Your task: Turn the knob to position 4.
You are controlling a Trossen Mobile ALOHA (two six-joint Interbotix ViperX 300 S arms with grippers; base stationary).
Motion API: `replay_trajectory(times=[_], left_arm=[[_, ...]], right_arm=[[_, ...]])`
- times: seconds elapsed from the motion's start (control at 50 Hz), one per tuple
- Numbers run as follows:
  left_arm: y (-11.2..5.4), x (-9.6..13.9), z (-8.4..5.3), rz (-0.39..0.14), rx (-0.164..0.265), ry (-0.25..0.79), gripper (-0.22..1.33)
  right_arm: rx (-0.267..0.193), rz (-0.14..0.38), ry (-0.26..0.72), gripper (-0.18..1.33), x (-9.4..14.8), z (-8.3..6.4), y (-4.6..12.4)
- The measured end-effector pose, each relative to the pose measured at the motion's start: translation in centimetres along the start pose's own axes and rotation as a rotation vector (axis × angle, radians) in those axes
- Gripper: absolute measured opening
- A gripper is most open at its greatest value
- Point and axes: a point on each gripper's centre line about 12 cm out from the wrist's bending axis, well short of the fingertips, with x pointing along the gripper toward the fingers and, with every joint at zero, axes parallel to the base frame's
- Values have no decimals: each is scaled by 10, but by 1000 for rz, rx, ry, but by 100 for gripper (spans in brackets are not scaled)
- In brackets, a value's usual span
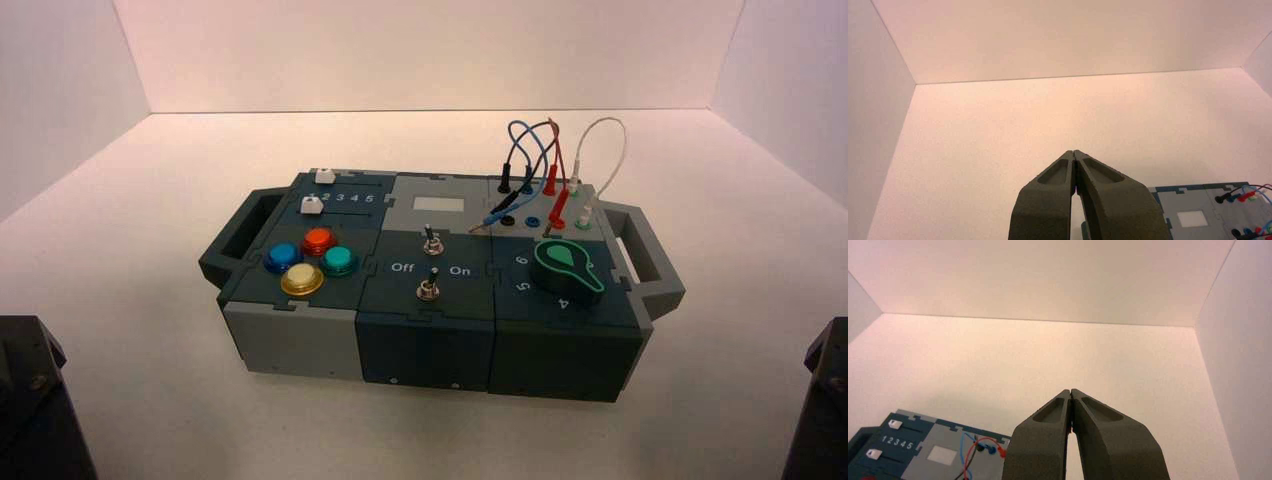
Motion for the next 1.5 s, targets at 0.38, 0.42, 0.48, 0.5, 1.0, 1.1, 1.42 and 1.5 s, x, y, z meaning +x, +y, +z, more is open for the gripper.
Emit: replay_trajectory(times=[0.38, 0.42, 0.48, 0.5, 1.0, 1.1, 1.42, 1.5], left_arm=[[0, -1, -1, -1, -6, 0, -16], [0, -1, 0, 0, -5, -2, -17], [0, -1, -1, -1, -6, 0, -17], [0, -1, -1, -1, -6, 0, -17], [-23, 12, -25, -101, 58, 211, -16], [-37, 17, -32, -153, 108, 282, -16], [-85, 18, -59, -332, 285, 447, -17], [-92, 15, -63, -360, 319, 482, -17]], right_arm=[[8, 5, 0, -14, 0, -2, 0], [5, 4, 3, -14, 0, -3, 0], [8, 4, 9, -14, 2, -2, 0], [8, 4, 9, -14, 2, -2, 0], [-63, 139, 275, -14, 26, -28, 27], [-79, 148, 363, -14, 32, -34, 31], [-110, 141, 655, -14, 46, -56, 31], [-118, 147, 678, -14, 44, -58, 33]])
